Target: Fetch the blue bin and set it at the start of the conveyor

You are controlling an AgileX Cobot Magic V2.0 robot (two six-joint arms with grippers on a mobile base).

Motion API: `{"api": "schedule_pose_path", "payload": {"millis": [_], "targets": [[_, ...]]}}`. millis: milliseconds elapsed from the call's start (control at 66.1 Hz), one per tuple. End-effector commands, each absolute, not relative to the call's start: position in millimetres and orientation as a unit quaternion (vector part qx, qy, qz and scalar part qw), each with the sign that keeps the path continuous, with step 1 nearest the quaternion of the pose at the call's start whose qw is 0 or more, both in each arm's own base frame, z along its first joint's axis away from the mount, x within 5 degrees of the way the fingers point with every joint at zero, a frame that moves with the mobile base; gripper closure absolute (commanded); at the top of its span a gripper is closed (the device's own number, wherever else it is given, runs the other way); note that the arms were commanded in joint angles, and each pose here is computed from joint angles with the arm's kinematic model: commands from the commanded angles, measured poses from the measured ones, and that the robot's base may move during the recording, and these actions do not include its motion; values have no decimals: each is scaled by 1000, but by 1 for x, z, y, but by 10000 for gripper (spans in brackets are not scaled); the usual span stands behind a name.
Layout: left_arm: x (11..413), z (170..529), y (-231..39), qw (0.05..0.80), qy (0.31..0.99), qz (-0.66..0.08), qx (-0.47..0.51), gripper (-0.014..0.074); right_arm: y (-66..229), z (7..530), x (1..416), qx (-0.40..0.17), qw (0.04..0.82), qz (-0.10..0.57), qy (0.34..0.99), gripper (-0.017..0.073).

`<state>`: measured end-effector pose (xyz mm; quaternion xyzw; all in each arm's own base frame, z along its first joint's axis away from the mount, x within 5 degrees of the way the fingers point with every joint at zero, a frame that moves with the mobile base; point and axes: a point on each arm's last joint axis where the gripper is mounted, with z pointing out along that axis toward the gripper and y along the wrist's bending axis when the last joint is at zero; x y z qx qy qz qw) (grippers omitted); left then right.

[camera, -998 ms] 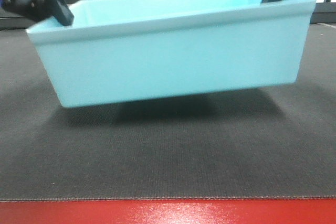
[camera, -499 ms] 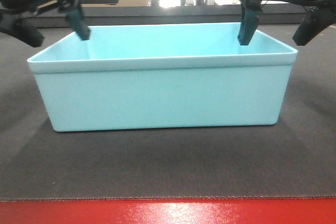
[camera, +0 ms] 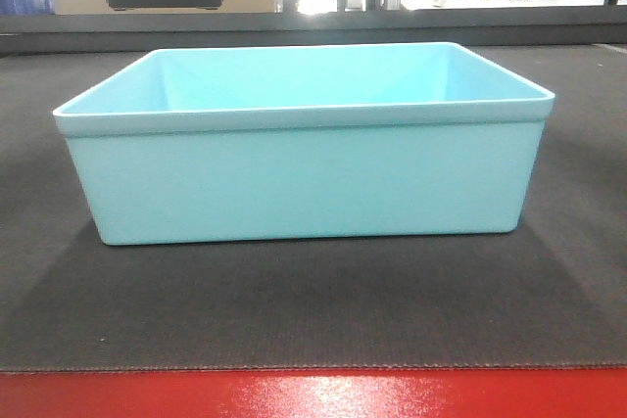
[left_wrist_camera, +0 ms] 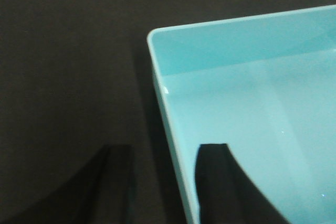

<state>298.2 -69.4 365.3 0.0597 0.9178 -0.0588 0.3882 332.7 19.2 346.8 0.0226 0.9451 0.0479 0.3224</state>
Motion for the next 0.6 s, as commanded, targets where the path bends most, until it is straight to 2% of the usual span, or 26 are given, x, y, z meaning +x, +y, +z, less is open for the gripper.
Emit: {"api": "schedule_pose_path", "payload": {"millis": [0,76,257,484,590], "targets": [[287,369,-52,396,916,-40,43,564,1,362,320,33,337,22,941,609],[279,363,-36,402,915,-31,22,708,-9,364,312,37,338,-2,940,728],[259,332,-17,410,912,-20,-5,704,-15,342,291,36,335,-20,941,721],[231,291,-13,401,916,-18,-7,704,-13,291,263,33,324,-18,945,721],[211,276,-12,411,911,-20,-7,704,-11,279,238,30,352,-16,935,721]]}}
